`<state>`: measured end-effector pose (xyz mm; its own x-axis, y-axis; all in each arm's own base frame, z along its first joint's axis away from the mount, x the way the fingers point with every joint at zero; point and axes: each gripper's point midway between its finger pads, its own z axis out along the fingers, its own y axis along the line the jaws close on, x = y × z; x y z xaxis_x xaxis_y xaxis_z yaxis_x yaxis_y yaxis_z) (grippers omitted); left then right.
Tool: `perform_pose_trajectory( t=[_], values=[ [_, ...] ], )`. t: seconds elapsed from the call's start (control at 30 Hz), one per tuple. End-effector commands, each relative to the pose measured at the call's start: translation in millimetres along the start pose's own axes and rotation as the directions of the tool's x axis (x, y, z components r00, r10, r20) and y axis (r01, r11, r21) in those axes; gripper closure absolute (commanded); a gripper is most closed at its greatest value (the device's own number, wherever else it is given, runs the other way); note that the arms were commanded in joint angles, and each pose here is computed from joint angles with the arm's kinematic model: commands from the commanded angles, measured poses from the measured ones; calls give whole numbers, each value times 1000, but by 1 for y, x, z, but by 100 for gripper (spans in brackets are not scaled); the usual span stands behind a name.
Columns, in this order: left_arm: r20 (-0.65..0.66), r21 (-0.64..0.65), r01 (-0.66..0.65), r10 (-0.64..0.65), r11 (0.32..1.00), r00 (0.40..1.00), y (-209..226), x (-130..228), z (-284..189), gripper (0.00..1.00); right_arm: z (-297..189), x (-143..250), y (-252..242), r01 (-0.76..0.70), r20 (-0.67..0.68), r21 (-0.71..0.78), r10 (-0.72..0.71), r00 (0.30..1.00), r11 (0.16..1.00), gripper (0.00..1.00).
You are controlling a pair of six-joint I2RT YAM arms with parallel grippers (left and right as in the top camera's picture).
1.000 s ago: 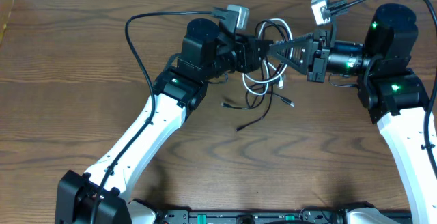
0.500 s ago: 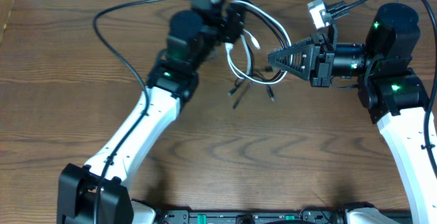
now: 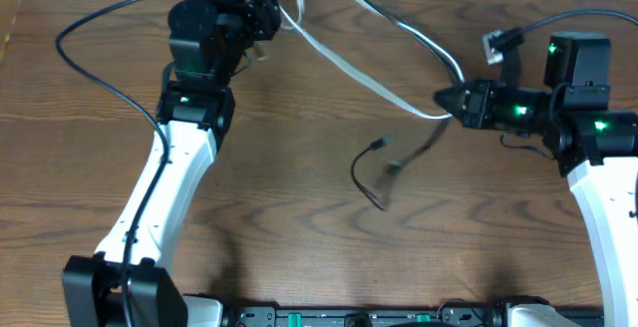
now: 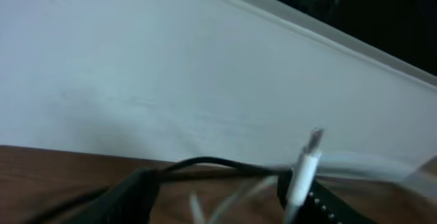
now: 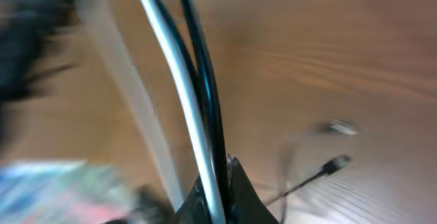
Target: Untangle cables
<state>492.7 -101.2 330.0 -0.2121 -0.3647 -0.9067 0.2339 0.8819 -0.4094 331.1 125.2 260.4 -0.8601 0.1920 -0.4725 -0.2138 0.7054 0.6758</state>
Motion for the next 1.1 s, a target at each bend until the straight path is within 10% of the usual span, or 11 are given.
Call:
perform_pose_trajectory(
  t=[0.0,0.63,1.07],
  values=[
    [17,4,-50,49,999,999,-3,-13,-8,39,-10,-10,-56,66,48,346,-88,995,936,99],
    [-297,-119,-161,119,980,947,27,50,-39,29,25,-8,-50,131,-9,317,-135,991,939,99],
    [-816,-130,27,-123,991,565,15,177,-143,28,96,-31,-61,48,61,327,-72,996,944,99]
  ],
)
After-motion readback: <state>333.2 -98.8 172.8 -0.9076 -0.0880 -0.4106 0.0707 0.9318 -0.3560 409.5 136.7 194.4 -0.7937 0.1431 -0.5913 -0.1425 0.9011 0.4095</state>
